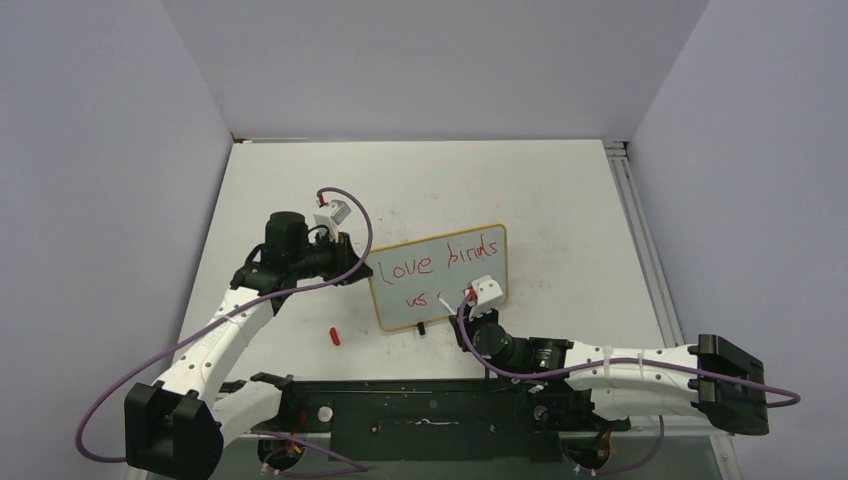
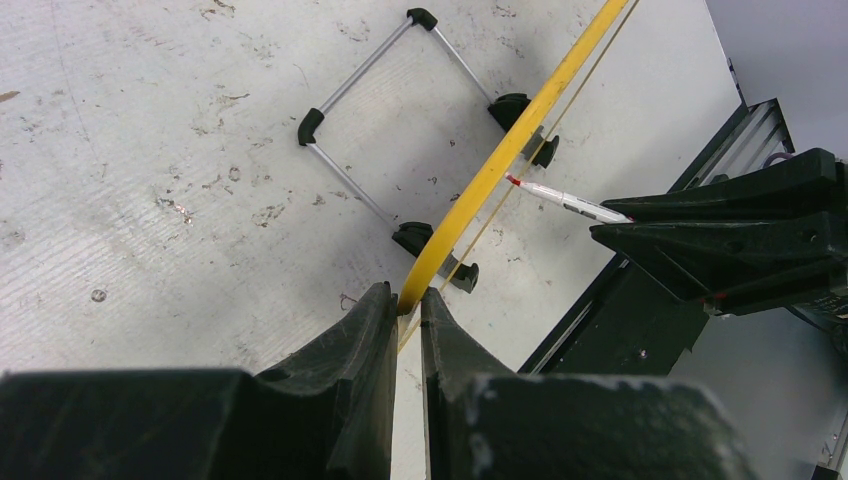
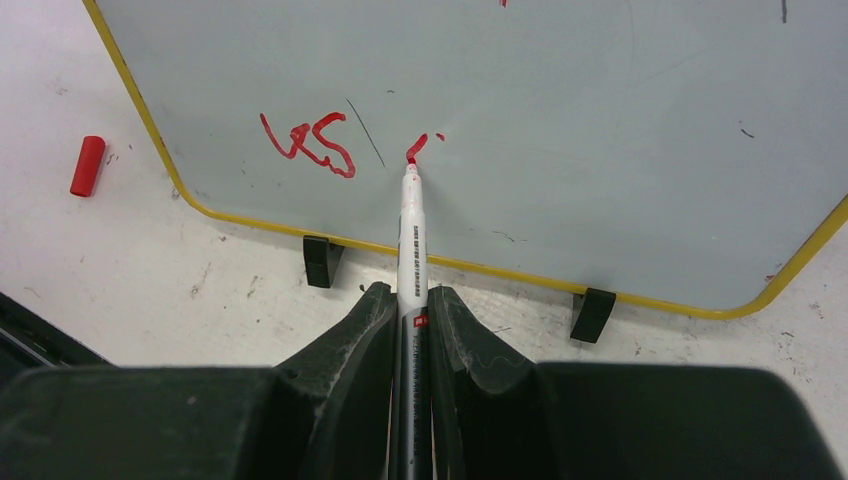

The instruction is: Write a sentence on the whiteboard

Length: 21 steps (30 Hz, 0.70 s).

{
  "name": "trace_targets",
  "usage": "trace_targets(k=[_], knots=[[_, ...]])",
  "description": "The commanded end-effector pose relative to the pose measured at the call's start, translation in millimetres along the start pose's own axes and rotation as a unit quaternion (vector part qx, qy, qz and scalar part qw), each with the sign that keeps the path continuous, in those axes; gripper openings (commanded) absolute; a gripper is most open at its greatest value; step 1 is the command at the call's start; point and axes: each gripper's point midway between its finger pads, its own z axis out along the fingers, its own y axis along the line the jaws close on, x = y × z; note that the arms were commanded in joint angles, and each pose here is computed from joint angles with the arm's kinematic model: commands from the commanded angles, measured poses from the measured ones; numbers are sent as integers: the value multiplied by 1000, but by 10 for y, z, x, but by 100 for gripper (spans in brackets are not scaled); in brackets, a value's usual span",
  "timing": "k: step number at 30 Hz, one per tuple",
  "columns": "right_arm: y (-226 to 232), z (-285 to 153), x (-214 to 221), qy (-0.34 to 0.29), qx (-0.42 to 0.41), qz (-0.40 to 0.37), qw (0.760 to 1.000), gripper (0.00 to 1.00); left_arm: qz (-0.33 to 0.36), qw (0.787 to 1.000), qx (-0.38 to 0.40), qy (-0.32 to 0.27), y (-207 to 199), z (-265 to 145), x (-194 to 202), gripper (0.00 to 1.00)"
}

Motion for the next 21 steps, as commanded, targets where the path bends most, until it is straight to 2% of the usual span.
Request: trace_targets(k=[1, 21], knots=[[-102, 6, -18, -4, 26, 1, 1000, 5, 14, 1000, -2, -18, -30, -20, -129, 10], [-130, -17, -306, -43, 43, -5, 998, 5, 14, 1000, -3, -18, -29, -21, -133, 10]])
